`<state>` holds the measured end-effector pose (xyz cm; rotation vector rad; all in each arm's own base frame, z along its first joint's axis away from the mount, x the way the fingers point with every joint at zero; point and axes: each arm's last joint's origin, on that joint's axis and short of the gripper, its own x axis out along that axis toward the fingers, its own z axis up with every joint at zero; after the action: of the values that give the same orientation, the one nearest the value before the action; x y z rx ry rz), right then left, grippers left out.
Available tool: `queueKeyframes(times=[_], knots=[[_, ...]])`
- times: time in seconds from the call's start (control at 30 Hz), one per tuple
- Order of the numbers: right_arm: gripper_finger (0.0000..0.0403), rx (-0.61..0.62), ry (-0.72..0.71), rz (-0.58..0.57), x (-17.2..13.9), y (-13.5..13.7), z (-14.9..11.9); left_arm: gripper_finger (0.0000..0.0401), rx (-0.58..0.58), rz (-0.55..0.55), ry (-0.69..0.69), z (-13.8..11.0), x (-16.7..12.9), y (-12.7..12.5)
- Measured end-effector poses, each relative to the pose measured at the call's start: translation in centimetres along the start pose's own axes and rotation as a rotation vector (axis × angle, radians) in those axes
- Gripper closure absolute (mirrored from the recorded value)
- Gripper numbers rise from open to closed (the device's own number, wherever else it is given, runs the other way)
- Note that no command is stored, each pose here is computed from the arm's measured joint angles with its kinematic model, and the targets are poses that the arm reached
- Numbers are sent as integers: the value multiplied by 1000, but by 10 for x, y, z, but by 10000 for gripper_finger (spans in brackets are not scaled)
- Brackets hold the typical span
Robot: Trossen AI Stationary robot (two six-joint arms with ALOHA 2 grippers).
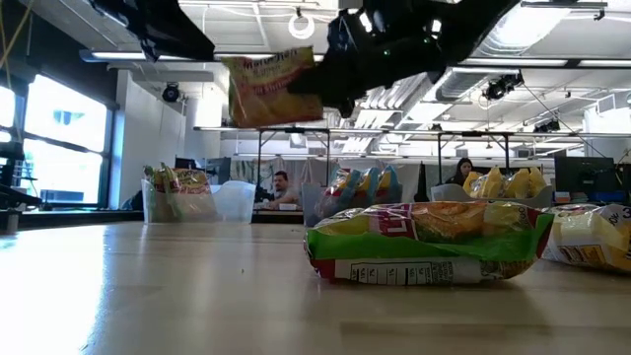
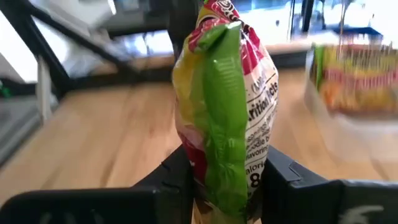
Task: Sort Maruchan noodles
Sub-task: Put the left green noodle pack into the transparent bin
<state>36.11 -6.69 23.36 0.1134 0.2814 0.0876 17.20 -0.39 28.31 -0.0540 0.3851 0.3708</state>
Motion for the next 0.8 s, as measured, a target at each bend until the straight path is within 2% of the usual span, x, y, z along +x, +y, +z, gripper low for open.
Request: queueKeyframes(times=[0.1,0.2,0.53,0.7,0.8], knots=[[308,-8,105,-9,3,-2,0,270,23,-22,95,9,2,-4],[308,-18,153,3,11,0,-3,246,42,-48,149,23,7,-10],[308,-65,167,50,22,16,-5,176,223,-69,354,53,41,-31],[308,-101,160,72,24,24,-5,161,216,-123,422,64,62,-38],[308,-118,147,80,25,28,-4,157,213,-106,469,66,75,-36]])
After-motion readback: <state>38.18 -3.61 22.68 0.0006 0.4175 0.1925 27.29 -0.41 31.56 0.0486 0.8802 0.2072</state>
